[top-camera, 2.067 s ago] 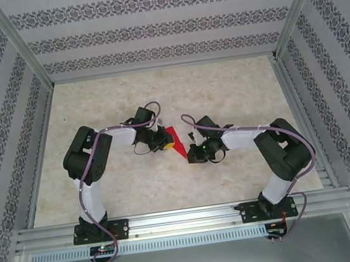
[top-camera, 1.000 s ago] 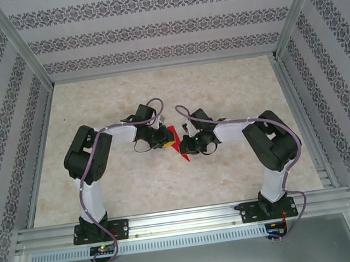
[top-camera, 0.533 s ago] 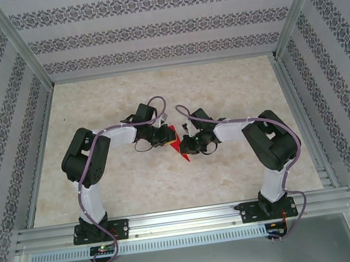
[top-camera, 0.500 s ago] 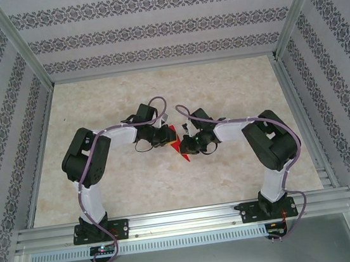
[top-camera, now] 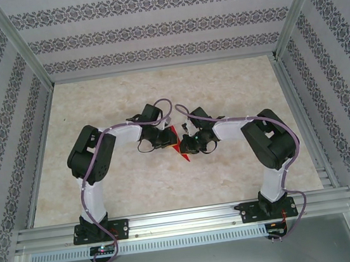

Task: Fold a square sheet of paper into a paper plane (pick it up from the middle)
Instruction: Fold the wing for the fifth time at the center of the table.

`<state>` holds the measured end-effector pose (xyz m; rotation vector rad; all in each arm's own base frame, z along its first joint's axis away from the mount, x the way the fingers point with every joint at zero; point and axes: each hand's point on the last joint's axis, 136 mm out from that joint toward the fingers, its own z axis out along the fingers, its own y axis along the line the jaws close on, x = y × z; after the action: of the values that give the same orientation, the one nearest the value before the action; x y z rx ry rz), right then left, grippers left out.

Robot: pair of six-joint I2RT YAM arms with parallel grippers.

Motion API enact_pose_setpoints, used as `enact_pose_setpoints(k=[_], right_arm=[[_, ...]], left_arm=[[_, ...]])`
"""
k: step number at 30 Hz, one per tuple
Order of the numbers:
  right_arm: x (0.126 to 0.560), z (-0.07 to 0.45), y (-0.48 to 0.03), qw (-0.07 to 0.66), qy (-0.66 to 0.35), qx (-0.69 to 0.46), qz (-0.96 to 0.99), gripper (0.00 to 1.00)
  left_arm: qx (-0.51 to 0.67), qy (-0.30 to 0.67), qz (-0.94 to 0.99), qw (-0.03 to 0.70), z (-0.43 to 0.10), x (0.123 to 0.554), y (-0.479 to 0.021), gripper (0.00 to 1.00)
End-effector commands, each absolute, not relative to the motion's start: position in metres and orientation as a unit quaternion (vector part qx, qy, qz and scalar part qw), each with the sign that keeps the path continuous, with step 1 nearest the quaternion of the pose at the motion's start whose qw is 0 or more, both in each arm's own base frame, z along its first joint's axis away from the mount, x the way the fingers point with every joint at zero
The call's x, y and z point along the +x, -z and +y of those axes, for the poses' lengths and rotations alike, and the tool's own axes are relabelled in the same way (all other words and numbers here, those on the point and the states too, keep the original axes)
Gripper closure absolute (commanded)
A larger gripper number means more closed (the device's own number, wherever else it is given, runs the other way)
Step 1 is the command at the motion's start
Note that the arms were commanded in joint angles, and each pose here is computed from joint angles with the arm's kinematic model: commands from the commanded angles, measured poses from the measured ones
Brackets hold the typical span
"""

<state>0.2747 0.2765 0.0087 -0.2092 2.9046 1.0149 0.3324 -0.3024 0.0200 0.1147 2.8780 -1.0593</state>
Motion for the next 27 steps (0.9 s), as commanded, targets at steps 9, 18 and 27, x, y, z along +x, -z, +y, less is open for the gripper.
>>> enact_pose_setpoints(k=[9,18,27], right_arm=[[0.225,0.215,0.062,-0.065,-0.212,-0.03,0.975,0.91],[0.22,0.211,0.068,-0.074,-0.215,-0.023,0.974,0.91],[0.219,0.21,0.068,-0.073,-0.216,-0.023,0.973,0.91]], left_arm=[[0.012,0.259,0.964,0.054,-0.25,0.369,0.009,0.84],[-0.015,0.257,0.964,0.064,-0.226,0.392,0.019,0.85],[-0.035,0.262,0.961,0.086,-0.201,0.413,0.016,0.85]])
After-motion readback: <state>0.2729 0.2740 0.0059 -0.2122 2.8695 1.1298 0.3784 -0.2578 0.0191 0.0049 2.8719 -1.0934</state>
